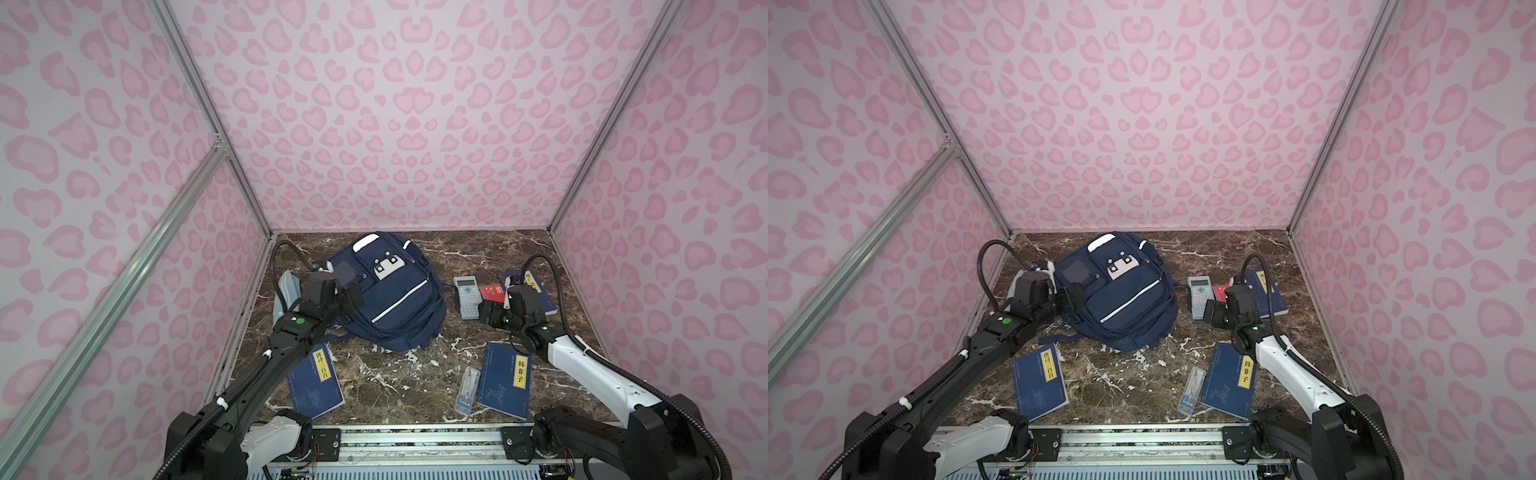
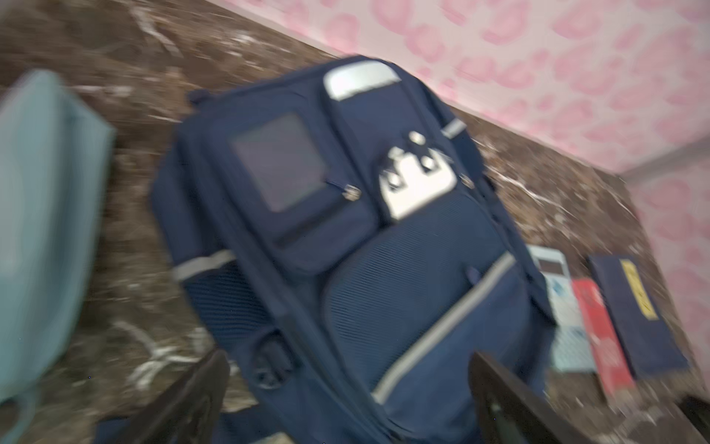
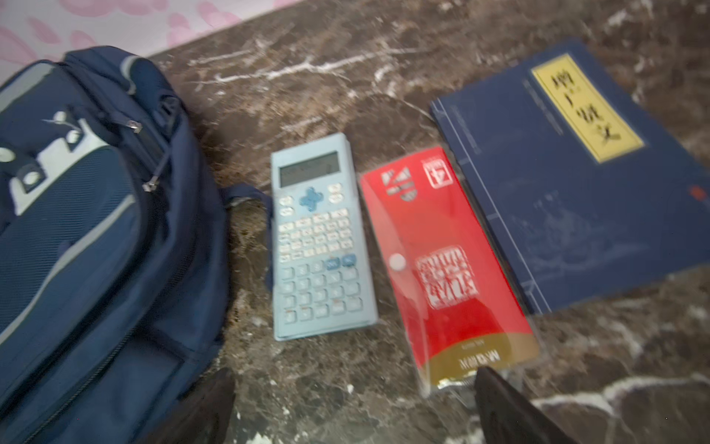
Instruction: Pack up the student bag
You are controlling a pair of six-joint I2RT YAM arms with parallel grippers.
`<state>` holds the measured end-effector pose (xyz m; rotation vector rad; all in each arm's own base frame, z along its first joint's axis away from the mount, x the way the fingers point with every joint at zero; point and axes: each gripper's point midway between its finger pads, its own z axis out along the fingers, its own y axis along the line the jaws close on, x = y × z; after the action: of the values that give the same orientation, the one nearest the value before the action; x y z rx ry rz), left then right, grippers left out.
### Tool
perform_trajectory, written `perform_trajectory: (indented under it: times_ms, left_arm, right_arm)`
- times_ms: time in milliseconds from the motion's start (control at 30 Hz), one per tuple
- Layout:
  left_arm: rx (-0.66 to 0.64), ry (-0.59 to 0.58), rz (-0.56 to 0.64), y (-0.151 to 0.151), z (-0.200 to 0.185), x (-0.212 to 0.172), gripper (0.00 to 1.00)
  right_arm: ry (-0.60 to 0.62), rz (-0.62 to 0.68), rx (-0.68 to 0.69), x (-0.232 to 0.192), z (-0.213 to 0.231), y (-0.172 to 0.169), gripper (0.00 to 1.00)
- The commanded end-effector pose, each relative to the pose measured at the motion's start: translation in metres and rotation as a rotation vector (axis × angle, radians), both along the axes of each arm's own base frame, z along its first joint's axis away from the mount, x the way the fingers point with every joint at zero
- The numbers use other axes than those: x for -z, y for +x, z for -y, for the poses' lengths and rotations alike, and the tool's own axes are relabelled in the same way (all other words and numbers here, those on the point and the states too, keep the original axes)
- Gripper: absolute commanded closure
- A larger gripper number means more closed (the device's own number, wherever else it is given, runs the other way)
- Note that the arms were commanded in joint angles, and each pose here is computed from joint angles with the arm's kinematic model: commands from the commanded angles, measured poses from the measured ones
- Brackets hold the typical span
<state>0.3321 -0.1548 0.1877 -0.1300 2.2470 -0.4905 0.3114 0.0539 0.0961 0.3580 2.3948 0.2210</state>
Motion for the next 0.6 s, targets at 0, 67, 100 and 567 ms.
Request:
perform_trajectory:
  times_ms: [0, 67, 100, 567]
  left_arm:
    - [0.174, -0.117, -0.011, -0.011, 0.070, -0.007, 0.00]
    - [0.276, -0.131, -0.048, -0.025, 0.112, -0.001, 0.00]
    - [0.331, -0.129, -0.056, -0.034, 0.135, -0.001, 0.00]
    - [0.677, -0.173, -0.170, -0.099, 0.286, 0.039, 0.06]
  right_arm:
    - [0.085, -0.164, 0.062, 0.030, 0.007, -0.035, 0.01]
    - [0.066, -0.228, 0.049, 0.040, 0.010, -0.052, 0.01]
    - [0.039, -0.262, 0.085, 0.044, 0.017, -0.060, 0.01]
    - [-0.112, -0.311, 0.403, 0.049, 0.076, -0.113, 0.01]
